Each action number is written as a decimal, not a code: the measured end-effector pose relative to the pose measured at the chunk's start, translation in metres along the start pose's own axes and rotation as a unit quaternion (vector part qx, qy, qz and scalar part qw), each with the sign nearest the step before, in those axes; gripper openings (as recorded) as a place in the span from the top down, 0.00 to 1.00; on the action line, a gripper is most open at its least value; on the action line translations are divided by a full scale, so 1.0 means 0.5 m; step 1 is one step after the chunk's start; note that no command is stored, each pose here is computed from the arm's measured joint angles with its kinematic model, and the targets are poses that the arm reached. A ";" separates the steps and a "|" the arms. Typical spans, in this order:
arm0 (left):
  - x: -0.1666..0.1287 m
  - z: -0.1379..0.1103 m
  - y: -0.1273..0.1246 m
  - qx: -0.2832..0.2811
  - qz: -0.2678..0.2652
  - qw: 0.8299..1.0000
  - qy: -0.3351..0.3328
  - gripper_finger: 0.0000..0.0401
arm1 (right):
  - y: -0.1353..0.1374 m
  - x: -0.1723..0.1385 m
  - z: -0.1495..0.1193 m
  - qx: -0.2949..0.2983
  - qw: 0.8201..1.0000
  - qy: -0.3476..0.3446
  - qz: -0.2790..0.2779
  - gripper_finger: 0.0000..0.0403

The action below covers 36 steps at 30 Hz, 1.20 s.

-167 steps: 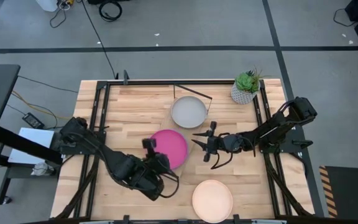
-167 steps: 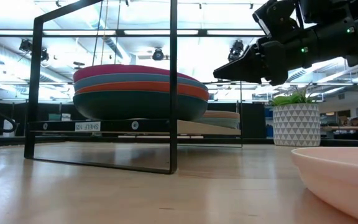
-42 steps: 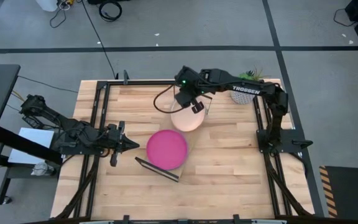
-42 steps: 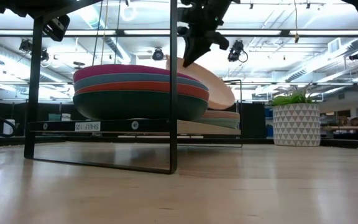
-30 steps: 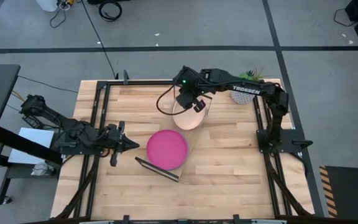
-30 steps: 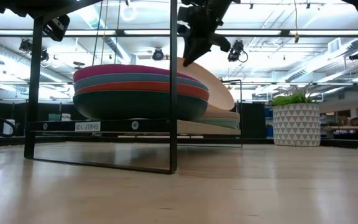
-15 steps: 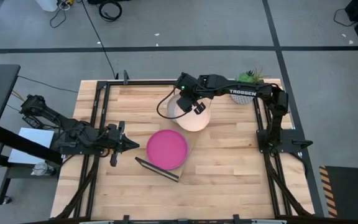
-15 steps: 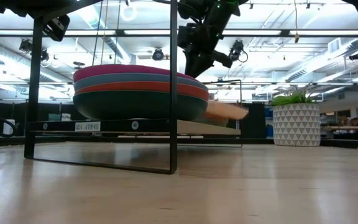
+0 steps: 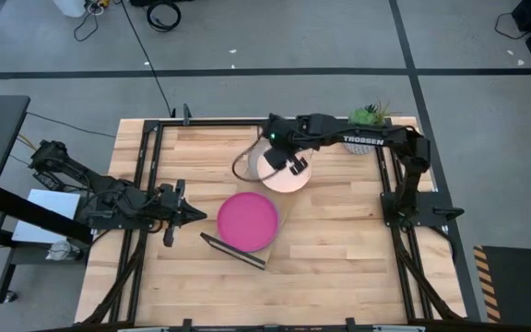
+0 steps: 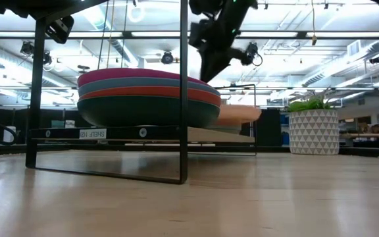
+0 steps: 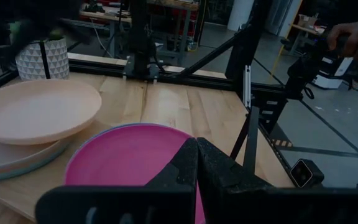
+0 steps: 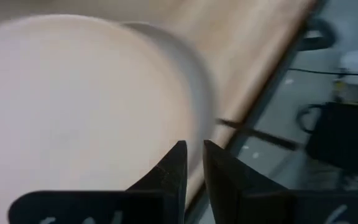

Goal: Place and stack plates onto a shelf
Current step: Stack the white plate on the top of the gray plate on the shelf

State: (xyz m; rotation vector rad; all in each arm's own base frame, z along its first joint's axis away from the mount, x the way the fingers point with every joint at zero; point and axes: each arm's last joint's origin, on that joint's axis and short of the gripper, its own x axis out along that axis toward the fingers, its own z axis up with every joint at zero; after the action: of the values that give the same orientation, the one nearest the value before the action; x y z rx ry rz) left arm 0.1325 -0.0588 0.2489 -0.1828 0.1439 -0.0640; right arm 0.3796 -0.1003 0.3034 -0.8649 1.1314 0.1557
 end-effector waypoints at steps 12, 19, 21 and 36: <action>0.000 0.000 0.000 0.000 0.000 1.000 0.000 0.98 | 0.157 -0.060 0.067 0.088 0.977 0.100 0.169 0.93; 0.000 0.000 0.000 -0.010 0.000 1.000 -0.001 0.98 | 0.231 -0.016 0.047 0.125 0.951 0.172 0.226 0.98; 0.000 0.000 0.000 -0.045 0.000 0.999 0.000 0.98 | 0.252 0.004 0.033 0.129 0.944 0.204 0.225 0.97; 0.000 0.002 -0.001 -0.095 -0.006 0.995 -0.004 0.98 | 0.260 0.072 0.022 0.096 0.970 0.213 0.063 0.98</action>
State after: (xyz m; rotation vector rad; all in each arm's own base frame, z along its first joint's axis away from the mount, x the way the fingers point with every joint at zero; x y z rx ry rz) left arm 0.1326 -0.0591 0.2500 -0.3732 0.1417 -0.0618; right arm 0.3367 -0.0161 0.2068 -0.6688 1.5761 -0.0399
